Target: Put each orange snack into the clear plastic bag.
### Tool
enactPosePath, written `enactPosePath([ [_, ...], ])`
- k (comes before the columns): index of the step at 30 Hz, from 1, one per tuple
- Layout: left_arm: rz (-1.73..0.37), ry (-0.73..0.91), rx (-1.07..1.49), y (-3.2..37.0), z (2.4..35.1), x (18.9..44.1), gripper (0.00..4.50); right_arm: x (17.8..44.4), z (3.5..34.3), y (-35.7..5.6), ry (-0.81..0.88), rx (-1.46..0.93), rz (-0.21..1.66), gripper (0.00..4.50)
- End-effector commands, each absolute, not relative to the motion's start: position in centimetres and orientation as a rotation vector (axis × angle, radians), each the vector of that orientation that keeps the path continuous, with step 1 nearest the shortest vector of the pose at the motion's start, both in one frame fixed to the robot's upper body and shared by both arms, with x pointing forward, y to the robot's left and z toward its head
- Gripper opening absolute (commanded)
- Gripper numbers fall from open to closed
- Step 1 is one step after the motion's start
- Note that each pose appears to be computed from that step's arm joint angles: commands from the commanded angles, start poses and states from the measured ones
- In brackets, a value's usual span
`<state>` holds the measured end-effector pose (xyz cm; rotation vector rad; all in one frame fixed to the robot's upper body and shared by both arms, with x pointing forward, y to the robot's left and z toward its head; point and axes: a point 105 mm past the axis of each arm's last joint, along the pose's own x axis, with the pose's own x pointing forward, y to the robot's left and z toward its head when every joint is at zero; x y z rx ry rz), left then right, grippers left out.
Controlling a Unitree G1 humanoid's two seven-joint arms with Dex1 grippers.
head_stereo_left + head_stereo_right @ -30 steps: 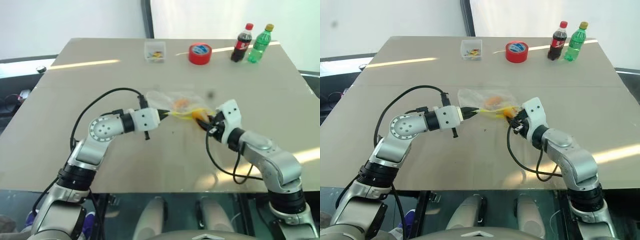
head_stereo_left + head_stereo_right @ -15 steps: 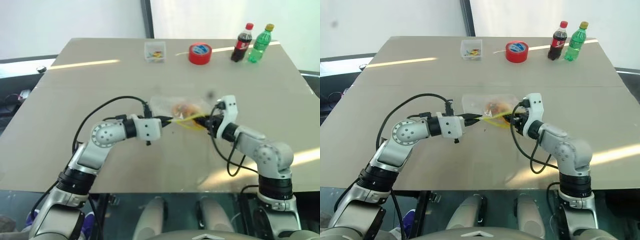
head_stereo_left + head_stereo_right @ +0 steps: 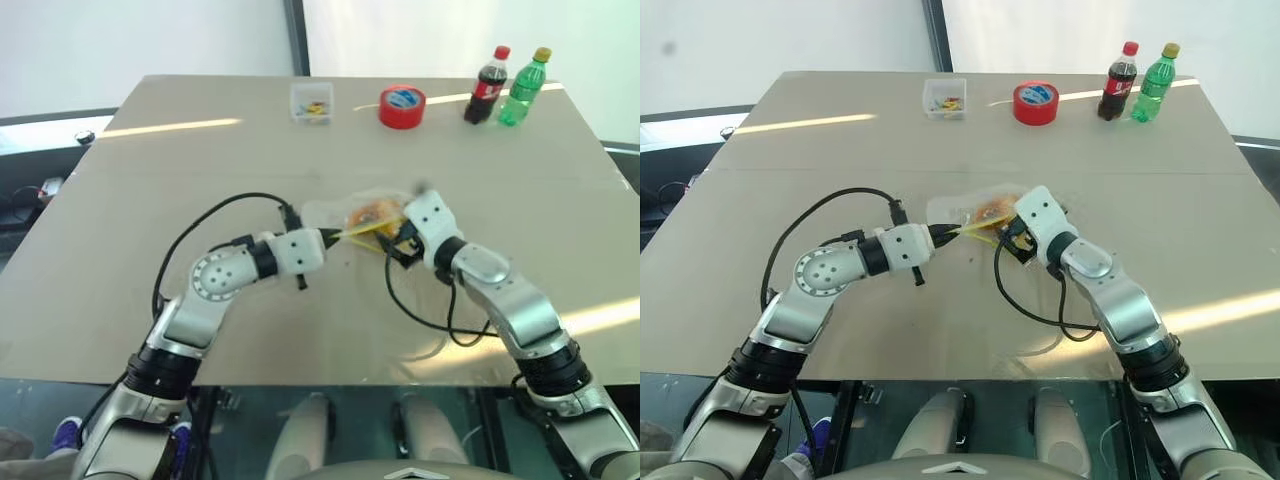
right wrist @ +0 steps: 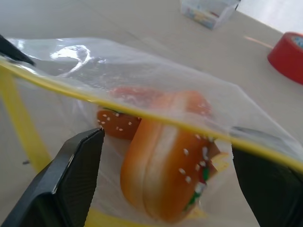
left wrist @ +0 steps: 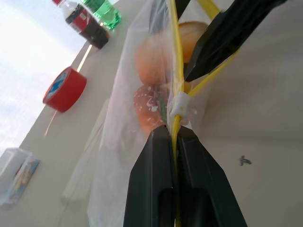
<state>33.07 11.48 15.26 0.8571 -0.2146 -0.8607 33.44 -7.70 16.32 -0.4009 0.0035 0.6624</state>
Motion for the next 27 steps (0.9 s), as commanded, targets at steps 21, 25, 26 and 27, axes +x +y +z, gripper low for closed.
enactPosePath([
  [21,-0.829,-0.385,0.992,9.5,18.3,33.0,0.00,30.8,20.2,-1.4,-0.384,-0.964,0.919,2.88],
  [25,-0.820,-0.381,0.989,9.3,18.4,32.9,0.00,31.3,20.0,-1.1,-0.395,-1.004,0.910,2.06],
  [26,-0.816,-0.376,0.987,9.4,18.4,32.9,0.00,31.3,19.9,-1.0,-0.403,-1.017,0.910,1.70],
  [27,-0.811,-0.372,0.984,9.4,18.4,33.0,0.00,31.3,19.9,-1.0,-0.407,-1.026,0.913,1.70],
])
